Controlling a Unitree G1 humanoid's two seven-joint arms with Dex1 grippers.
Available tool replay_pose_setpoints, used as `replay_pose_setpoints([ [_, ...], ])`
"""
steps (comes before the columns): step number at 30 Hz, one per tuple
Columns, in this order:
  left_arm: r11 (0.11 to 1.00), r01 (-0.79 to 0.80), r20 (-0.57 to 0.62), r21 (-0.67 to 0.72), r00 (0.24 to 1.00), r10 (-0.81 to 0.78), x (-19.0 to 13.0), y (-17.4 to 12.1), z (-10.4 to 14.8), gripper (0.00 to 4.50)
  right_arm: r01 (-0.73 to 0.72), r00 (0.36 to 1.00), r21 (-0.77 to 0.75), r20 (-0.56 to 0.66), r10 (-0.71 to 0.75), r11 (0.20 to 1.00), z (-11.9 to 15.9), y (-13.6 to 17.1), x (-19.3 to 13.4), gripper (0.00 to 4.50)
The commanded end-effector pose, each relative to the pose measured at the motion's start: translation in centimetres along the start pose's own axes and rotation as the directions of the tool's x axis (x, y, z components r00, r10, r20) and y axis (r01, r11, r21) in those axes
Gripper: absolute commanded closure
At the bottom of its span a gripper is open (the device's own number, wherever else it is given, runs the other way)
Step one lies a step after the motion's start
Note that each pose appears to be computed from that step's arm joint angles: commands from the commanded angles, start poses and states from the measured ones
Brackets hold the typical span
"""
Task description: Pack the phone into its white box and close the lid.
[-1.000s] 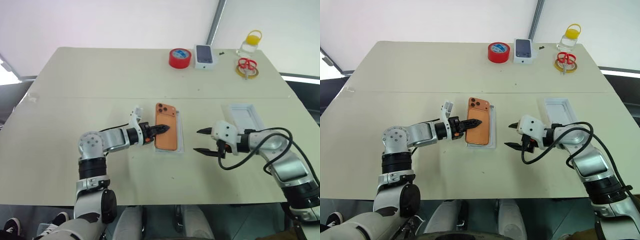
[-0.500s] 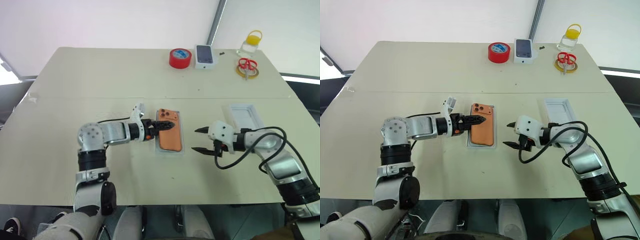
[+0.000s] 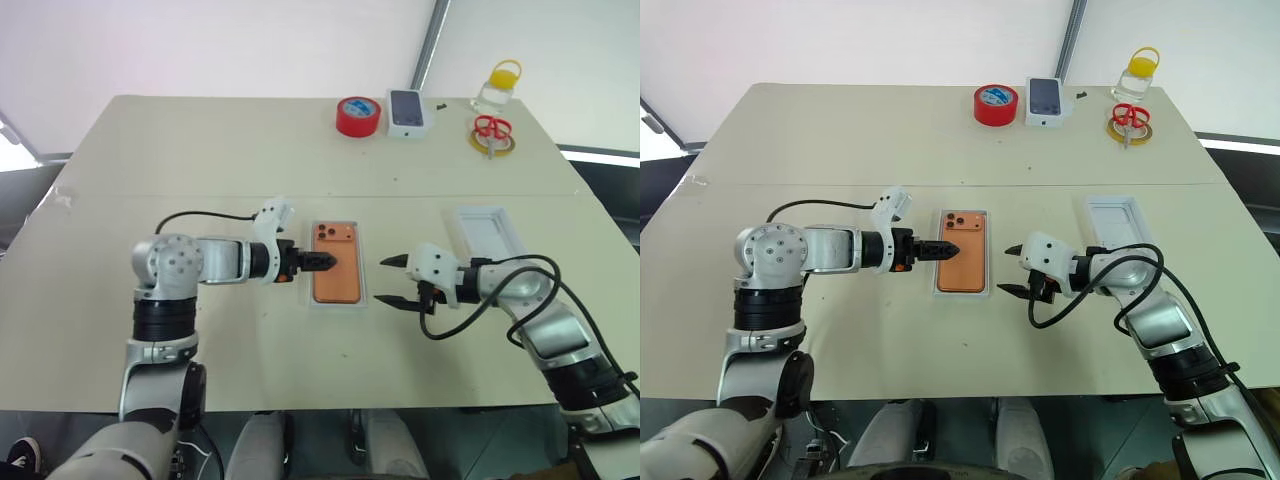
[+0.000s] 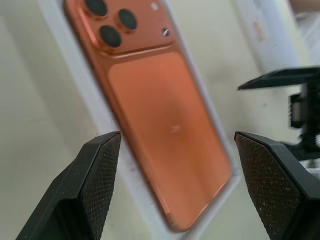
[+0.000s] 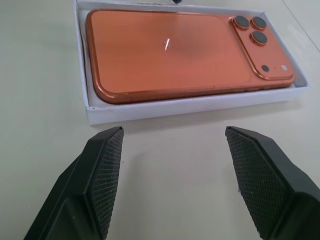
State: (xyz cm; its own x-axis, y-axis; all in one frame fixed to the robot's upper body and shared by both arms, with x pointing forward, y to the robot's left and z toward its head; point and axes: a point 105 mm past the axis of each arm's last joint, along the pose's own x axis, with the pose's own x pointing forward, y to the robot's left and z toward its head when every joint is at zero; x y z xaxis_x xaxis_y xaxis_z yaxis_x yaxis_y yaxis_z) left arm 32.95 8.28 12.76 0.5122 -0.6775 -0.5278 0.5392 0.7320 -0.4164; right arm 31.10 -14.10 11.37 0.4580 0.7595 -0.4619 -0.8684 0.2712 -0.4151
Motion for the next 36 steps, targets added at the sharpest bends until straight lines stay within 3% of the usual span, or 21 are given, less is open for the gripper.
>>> replay_pose_setpoints([
  [1, 0.977, -0.140, 0.134, 0.163, 0.984, 0.119, -0.9, 1.9, 1.7, 1.23, 0.033, 0.999, -0.011, 0.023, -0.033, 0.999, 0.6, -1.0, -0.2, 1.65],
  [4, 0.876, -0.314, 0.297, 0.366, 0.932, 0.209, -1.9, 4.1, 3.7, 2.54, 0.056, 0.998, -0.039, 0.012, -0.056, 0.998, 0.5, -1.5, 0.1, 2.98],
  [7, 0.849, -0.295, 0.327, 0.438, 0.932, 0.155, -1.4, 4.3, 3.3, 4.16, 0.083, 0.997, -0.078, 0.004, -0.083, 0.994, 0.4, -2.0, 0.6, 4.50],
  [8, 0.816, -0.292, 0.316, 0.499, 0.938, 0.143, -1.1, 4.3, 2.8, 4.49, 0.089, 0.996, -0.088, 0.001, -0.089, 0.992, 0.3, -2.1, 0.7, 4.50],
  [13, 0.657, -0.194, 0.223, 0.729, 0.974, 0.041, 0.3, 4.3, -0.4, 4.49, 0.105, 0.993, -0.163, -0.036, -0.112, 0.981, -0.4, -2.6, 1.3, 4.50],
  [14, 0.586, -0.198, 0.213, 0.786, 0.976, 0.045, 0.3, 4.6, -0.8, 4.49, 0.107, 0.993, -0.167, -0.032, -0.114, 0.980, -0.3, -2.7, 1.4, 4.50],
  [17, 0.606, -0.142, 0.180, 0.783, 0.984, -0.001, 0.8, 4.7, -1.6, 4.49, 0.109, 0.992, -0.179, -0.037, -0.118, 0.978, -0.4, -2.8, 1.5, 4.50],
  [23, 0.642, 0.023, 0.101, 0.766, 0.983, -0.156, 3.9, 1.5, -2.3, 4.49, 0.087, 0.993, -0.199, -0.055, -0.100, 0.976, -0.9, -2.3, 1.6, 4.50],
  [30, 0.554, 0.194, 0.015, 0.810, 0.937, -0.350, 7.7, -4.9, -0.3, 4.49, 0.105, 0.983, -0.206, -0.124, -0.132, 0.973, -2.4, -3.0, -0.9, 4.50],
  [36, 0.490, 0.250, -0.024, 0.835, 0.906, -0.422, 9.9, -8.3, 0.2, 4.49, 0.111, 0.966, -0.208, -0.206, -0.155, 0.972, -4.1, -3.3, -4.3, 4.50],
])
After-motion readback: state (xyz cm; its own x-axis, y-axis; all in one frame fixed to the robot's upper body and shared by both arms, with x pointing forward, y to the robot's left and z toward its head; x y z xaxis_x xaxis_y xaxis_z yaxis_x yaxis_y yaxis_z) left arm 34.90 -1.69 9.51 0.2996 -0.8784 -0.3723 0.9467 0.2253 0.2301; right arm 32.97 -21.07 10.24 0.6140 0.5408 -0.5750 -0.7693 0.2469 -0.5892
